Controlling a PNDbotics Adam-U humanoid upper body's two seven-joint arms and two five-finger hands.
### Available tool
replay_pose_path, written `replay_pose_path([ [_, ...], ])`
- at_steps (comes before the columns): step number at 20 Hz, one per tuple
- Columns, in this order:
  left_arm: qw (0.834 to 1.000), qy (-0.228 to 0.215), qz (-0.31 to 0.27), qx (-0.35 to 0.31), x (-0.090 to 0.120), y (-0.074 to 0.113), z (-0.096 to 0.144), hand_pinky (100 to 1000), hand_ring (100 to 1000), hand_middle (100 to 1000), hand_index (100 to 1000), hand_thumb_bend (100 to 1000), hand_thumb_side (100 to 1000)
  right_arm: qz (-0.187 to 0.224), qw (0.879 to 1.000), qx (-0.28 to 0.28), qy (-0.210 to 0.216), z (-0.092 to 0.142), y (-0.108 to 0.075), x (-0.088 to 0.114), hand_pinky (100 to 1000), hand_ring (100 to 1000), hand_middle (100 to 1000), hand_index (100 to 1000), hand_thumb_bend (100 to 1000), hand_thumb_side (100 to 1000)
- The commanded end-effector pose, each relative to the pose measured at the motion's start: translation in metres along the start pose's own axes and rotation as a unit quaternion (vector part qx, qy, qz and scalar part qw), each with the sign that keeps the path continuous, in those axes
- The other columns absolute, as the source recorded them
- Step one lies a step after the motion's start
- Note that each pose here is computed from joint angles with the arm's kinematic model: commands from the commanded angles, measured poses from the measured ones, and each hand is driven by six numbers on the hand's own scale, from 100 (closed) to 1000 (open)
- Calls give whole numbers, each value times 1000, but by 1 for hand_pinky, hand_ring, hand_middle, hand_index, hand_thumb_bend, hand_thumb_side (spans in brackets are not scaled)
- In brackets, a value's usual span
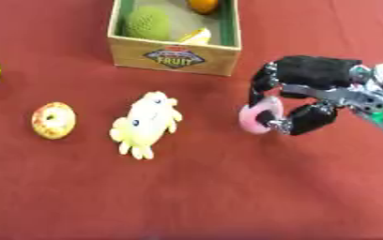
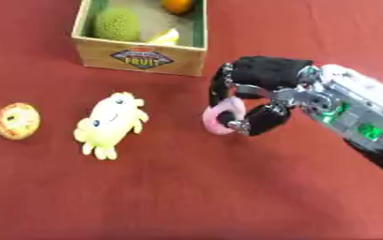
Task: Pick up objects on the table and place them in the box.
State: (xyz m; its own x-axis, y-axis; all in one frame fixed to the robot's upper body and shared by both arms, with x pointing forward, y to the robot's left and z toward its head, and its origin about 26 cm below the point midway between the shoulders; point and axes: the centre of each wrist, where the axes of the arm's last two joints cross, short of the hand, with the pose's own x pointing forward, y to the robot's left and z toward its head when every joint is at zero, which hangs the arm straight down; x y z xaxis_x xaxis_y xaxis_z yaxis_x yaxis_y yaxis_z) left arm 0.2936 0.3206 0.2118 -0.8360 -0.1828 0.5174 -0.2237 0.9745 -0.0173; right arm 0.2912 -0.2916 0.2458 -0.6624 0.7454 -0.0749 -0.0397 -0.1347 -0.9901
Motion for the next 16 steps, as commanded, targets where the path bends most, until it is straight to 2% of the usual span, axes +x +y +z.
replay_pose_path([
  [1,1000,-13,-7,-2,7,4,-5,927,721,663,873,100,581,21,999,-36,6,9,-23,-6,762,627,459,533,100,100],
  [6,1000,-14,-11,-3,7,5,-5,928,721,663,874,100,583,18,995,-101,11,15,-52,-10,761,616,457,532,100,100],
  [10,1000,-14,-11,-3,7,5,-5,928,720,662,873,100,587,9,987,-161,28,19,-78,-10,760,606,454,530,100,100],
  [16,1000,-19,-9,-5,8,3,-8,929,720,660,873,100,594,-9,972,-226,56,20,-102,-6,759,596,455,533,100,100],
])
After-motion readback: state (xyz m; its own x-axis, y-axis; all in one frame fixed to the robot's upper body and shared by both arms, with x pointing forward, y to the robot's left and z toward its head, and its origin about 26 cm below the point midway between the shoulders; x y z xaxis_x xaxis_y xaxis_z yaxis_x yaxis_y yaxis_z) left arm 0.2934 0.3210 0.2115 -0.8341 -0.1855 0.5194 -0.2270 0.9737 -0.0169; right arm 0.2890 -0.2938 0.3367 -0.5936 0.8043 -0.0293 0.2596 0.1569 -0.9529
